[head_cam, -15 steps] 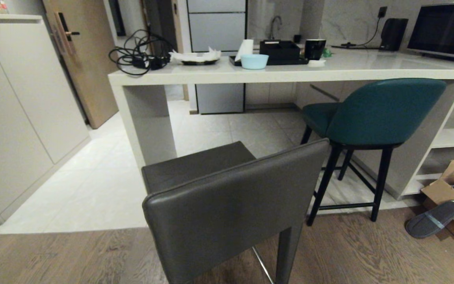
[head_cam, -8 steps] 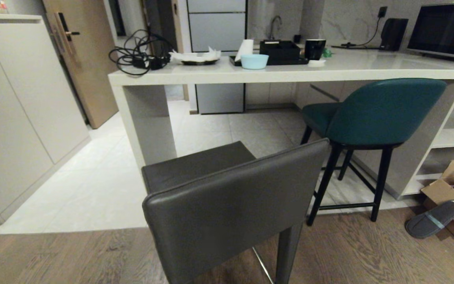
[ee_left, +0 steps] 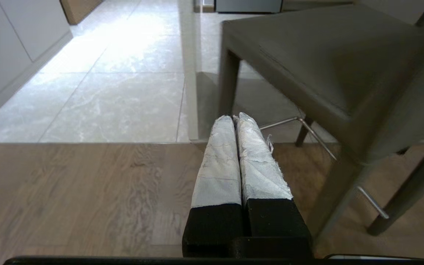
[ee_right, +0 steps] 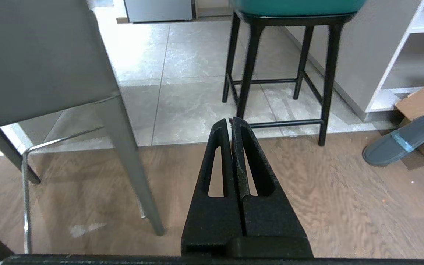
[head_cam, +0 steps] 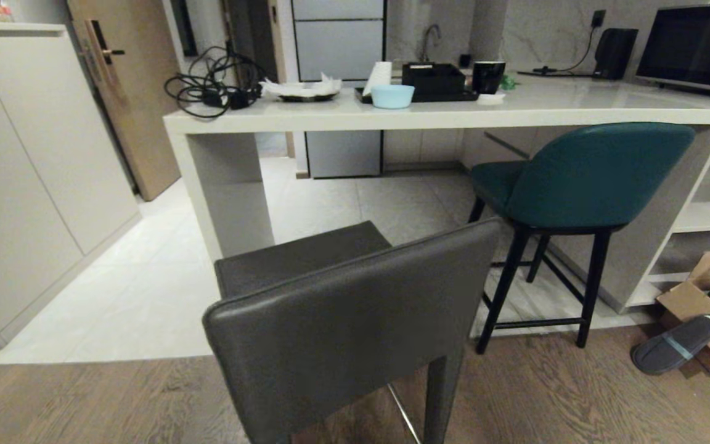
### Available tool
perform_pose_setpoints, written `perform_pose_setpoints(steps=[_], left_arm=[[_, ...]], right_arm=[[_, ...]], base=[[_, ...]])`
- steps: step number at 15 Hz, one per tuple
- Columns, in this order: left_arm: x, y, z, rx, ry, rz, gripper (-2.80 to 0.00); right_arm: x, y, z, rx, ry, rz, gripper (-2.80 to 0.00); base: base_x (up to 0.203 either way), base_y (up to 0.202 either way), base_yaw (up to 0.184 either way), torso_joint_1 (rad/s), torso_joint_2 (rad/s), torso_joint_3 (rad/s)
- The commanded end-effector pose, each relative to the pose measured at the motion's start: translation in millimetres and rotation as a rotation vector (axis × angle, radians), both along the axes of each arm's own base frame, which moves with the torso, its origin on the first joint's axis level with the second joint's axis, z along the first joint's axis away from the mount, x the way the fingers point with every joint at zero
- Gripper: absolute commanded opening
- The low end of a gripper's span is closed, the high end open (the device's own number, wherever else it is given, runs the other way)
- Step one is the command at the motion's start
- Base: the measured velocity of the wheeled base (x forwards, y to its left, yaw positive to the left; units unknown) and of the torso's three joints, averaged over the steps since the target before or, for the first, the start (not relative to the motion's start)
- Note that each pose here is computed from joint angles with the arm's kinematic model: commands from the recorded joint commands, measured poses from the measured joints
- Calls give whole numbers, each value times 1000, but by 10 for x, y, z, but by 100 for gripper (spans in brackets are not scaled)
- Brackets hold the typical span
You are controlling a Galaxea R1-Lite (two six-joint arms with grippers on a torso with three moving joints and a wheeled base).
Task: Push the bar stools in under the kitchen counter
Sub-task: Pull the blue chair out from under the dining table
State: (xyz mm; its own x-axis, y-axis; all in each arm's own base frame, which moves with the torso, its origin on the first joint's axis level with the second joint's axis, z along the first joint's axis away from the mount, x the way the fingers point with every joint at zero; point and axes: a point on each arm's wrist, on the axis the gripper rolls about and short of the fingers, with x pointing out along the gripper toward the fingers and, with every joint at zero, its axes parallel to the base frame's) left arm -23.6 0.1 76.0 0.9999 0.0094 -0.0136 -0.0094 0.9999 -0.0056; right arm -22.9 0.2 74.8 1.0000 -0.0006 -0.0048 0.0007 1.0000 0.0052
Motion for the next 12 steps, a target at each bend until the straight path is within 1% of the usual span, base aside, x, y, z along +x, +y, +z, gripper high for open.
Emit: perform_pose_setpoints(steps=[1, 12], left_arm=[[1, 0, 0, 0, 2, 1, -280], [1, 0, 0, 0, 2, 0, -280]], right_arm=[[1, 0, 0, -1, 1, -1, -280], [1, 0, 0, -1, 1, -1, -280]], base=[[0, -196, -2, 6, 0, 2], [0, -196, 2, 3, 3, 2]])
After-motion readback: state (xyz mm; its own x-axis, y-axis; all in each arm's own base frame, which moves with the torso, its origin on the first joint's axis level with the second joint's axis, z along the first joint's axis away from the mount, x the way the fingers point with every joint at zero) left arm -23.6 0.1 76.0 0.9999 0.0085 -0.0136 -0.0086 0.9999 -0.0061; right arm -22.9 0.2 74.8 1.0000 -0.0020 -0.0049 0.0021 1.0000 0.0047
